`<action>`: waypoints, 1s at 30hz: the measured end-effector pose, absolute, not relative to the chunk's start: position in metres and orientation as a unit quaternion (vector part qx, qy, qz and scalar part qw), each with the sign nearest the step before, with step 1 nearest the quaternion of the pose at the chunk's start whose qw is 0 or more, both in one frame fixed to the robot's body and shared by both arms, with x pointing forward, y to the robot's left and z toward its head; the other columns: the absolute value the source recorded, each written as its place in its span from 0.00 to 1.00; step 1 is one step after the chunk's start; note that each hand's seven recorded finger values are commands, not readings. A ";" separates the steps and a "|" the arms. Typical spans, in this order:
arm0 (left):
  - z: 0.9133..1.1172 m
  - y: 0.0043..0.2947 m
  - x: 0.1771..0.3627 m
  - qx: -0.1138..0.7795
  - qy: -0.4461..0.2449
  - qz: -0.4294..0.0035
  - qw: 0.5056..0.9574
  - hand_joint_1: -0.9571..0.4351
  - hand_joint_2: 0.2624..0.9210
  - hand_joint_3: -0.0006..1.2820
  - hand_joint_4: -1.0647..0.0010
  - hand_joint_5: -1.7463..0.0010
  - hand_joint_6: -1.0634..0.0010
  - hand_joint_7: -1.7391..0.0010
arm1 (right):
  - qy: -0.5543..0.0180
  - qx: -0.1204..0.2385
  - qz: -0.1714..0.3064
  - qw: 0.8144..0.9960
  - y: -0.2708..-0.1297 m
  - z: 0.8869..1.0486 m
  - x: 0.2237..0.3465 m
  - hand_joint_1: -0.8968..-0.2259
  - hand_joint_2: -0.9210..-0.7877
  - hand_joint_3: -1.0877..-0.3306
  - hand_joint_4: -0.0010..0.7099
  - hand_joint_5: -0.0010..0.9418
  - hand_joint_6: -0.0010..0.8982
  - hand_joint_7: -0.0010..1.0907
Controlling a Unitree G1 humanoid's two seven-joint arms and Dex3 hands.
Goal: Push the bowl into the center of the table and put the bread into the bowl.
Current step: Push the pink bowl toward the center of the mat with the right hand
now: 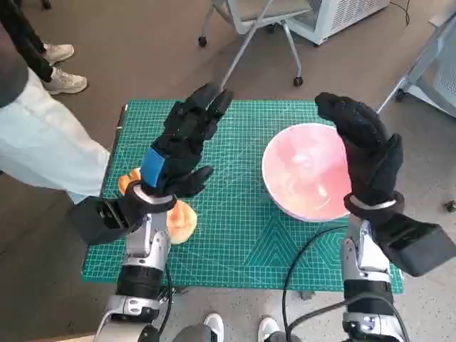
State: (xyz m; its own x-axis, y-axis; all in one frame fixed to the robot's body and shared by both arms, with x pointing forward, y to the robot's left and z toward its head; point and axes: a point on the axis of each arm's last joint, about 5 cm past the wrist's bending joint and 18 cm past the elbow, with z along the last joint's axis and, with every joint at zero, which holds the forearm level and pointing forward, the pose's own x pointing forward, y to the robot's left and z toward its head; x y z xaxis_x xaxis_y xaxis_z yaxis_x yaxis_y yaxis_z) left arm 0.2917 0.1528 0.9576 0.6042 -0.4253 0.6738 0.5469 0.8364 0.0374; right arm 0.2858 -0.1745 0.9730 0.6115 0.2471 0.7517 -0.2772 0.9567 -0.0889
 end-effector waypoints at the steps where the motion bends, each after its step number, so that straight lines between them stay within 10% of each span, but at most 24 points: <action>1: 0.958 0.153 0.292 -0.087 -0.351 -0.272 0.891 0.31 1.00 0.36 1.00 0.88 1.00 0.77 | -0.416 0.018 0.146 0.897 -0.175 0.973 0.286 0.33 0.00 0.49 0.25 0.00 0.03 0.49; 30: 0.957 0.157 0.291 -0.095 -0.355 -0.249 0.896 0.33 1.00 0.36 1.00 0.88 1.00 0.78 | -0.398 0.015 0.167 0.902 -0.169 0.967 0.288 0.34 0.00 0.48 0.24 0.00 0.02 0.49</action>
